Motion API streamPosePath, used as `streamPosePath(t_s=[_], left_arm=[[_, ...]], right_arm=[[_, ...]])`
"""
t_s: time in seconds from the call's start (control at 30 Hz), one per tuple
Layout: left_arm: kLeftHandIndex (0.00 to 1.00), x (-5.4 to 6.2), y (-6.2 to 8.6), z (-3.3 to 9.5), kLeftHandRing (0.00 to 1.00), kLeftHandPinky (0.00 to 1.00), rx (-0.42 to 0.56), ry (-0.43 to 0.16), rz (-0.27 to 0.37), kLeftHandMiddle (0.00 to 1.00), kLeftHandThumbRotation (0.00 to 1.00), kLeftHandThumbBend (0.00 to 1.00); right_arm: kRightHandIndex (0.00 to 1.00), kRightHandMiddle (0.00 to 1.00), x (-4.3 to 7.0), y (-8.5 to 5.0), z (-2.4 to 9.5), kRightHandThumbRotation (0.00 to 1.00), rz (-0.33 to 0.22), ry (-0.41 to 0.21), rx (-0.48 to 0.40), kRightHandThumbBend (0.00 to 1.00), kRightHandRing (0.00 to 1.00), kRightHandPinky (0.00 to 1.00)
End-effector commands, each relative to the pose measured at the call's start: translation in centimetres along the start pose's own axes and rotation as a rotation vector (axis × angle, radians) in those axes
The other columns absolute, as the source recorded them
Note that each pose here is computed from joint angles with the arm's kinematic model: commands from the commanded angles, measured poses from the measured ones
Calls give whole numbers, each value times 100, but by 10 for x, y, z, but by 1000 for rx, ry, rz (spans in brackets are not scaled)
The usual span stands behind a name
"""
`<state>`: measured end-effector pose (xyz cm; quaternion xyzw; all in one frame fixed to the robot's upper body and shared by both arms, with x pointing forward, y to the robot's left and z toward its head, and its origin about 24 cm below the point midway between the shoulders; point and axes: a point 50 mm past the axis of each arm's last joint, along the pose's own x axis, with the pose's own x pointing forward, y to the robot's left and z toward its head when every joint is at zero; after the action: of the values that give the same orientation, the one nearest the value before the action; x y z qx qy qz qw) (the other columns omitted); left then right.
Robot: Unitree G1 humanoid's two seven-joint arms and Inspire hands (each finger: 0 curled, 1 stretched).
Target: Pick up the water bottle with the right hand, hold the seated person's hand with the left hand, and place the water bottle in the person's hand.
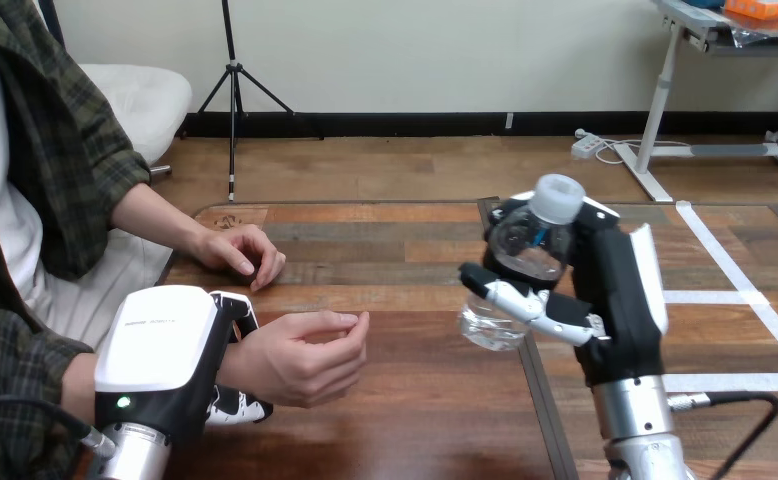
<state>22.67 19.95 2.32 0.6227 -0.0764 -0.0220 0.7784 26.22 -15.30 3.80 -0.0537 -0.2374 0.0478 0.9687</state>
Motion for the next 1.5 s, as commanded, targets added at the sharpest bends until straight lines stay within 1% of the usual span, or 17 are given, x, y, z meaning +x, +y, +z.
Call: streamPosePath(t_s=[0.0,0.33,0.53,0.7,1.2,1.47], left_arm=[[35,15,13,10,32,29,-8,-61,80,36,0,89],[35,16,13,16,31,28,-17,-76,86,36,0,90],[34,16,12,20,31,28,-13,-91,91,36,0,90],[34,17,12,24,30,28,-33,-118,101,35,0,89],[32,17,11,36,29,26,-64,-160,113,34,0,91],[32,17,11,42,29,26,-76,-186,108,33,0,91]], right_arm=[[49,48,29,8,30,0,22,-186,33,65,44,39],[48,48,34,16,39,0,43,-230,37,67,44,40],[49,48,37,21,44,0,73,-258,59,66,44,40],[49,48,39,25,48,0,93,-276,55,66,44,38],[49,47,44,40,55,0,154,-321,86,66,43,36],[48,47,44,48,57,0,186,-328,111,67,43,36]])
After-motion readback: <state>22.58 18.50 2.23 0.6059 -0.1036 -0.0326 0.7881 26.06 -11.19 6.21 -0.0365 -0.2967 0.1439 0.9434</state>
